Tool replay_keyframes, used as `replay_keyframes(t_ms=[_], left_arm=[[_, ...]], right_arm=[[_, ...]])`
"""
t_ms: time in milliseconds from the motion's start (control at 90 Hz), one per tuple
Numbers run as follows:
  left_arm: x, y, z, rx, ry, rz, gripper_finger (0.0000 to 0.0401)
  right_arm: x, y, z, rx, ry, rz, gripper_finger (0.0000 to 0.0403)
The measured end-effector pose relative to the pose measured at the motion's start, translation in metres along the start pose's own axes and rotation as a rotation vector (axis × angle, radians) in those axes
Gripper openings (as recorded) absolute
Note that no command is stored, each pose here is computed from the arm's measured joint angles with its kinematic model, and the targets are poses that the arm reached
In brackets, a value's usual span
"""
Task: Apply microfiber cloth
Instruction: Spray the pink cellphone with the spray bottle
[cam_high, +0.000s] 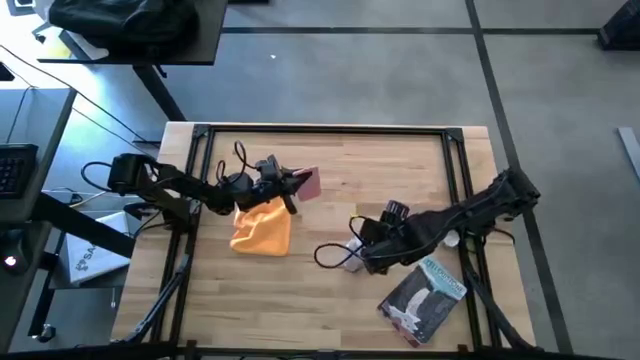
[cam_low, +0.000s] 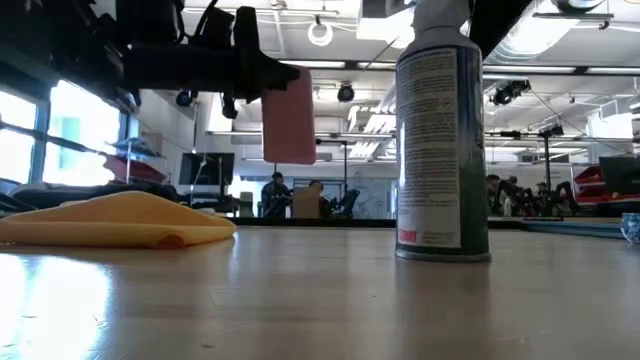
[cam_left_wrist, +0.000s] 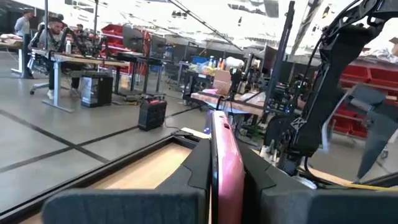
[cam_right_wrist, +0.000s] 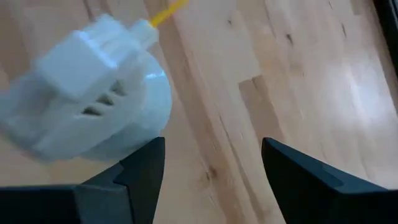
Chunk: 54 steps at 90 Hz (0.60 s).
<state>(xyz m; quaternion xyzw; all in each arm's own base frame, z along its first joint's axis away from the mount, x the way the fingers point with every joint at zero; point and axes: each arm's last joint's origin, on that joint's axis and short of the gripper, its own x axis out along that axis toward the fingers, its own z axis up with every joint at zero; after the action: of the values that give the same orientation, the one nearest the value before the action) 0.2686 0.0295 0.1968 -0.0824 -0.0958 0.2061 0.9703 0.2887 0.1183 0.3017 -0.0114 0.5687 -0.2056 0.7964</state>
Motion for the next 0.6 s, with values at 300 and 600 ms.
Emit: replay_keyframes(t_ms=[300, 600], left_arm=[[0.0, 0.0, 0.0, 0.001, 0.004, 0.001, 0.0015], [0.008, -0.005, 0.009, -0.037, -0.03, -0.027, 0.0015]], right_arm=[[-0.038, -0.021, 0.015, -0.22, -0.099, -0.128, 0.0235], [-0.03, -0.027, 0.055, -0.393, -0.266, 0.122, 0.0235]])
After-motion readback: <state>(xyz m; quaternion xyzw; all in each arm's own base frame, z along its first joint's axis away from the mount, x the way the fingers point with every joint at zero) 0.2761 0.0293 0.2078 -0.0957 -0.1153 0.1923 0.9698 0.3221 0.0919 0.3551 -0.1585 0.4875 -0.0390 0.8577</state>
